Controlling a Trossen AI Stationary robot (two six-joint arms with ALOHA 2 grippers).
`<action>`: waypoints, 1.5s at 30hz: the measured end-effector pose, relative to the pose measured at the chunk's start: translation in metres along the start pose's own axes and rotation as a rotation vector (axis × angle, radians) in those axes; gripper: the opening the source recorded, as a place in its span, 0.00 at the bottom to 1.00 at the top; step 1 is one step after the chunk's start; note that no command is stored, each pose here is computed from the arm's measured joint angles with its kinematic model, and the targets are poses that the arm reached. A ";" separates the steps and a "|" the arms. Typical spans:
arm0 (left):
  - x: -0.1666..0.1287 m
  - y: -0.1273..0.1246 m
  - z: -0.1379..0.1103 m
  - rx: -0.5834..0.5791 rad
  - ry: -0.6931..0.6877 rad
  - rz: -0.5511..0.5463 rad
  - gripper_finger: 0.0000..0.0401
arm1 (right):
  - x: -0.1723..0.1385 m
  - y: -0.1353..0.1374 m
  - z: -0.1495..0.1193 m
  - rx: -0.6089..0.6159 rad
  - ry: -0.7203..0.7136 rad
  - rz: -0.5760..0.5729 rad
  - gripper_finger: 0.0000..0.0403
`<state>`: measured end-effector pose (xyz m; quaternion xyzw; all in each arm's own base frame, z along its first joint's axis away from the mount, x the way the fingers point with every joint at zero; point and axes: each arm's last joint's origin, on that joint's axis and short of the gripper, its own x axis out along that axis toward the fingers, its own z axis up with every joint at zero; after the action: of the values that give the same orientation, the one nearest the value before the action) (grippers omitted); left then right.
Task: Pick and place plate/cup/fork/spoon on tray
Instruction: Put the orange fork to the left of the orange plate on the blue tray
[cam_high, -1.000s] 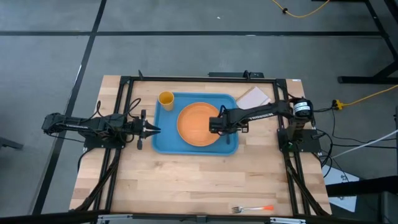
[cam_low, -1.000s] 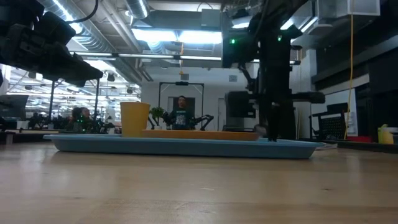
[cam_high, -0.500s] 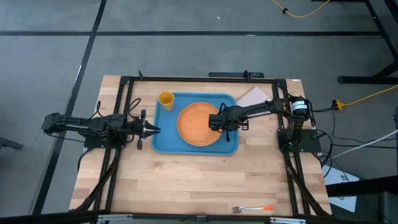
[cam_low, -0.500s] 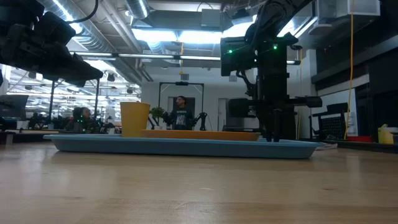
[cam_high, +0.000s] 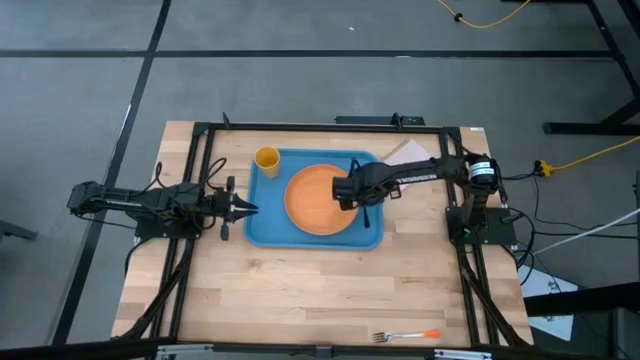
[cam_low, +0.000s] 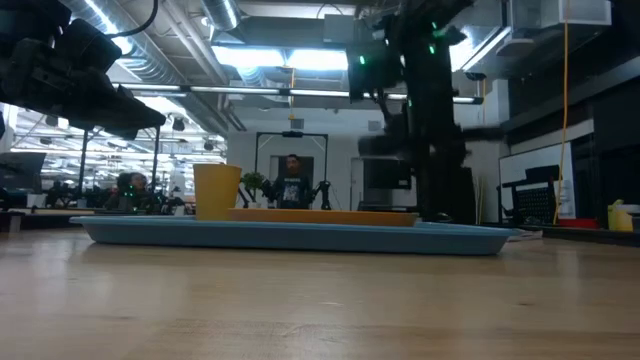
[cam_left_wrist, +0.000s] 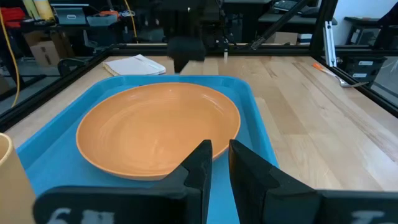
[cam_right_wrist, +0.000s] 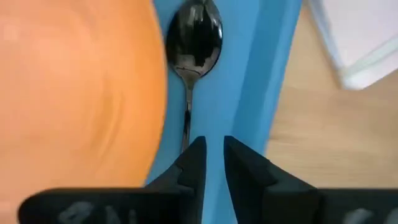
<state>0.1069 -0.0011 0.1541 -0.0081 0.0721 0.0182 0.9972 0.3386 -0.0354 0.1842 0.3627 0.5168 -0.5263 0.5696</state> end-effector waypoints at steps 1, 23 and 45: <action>0.000 0.000 0.000 0.000 0.000 0.000 0.12 | -0.008 0.001 0.001 -0.035 0.006 0.004 0.15; 0.000 0.000 0.000 0.000 0.000 0.000 0.12 | -0.132 0.012 -0.238 -0.610 0.394 0.464 0.15; 0.000 0.000 0.000 0.000 0.000 0.000 0.12 | -0.159 0.003 -0.381 -0.584 0.073 1.196 0.15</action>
<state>0.1069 -0.0011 0.1542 -0.0079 0.0721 0.0181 0.9972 0.2770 0.3657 0.2613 0.4351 0.3668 0.0547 0.8205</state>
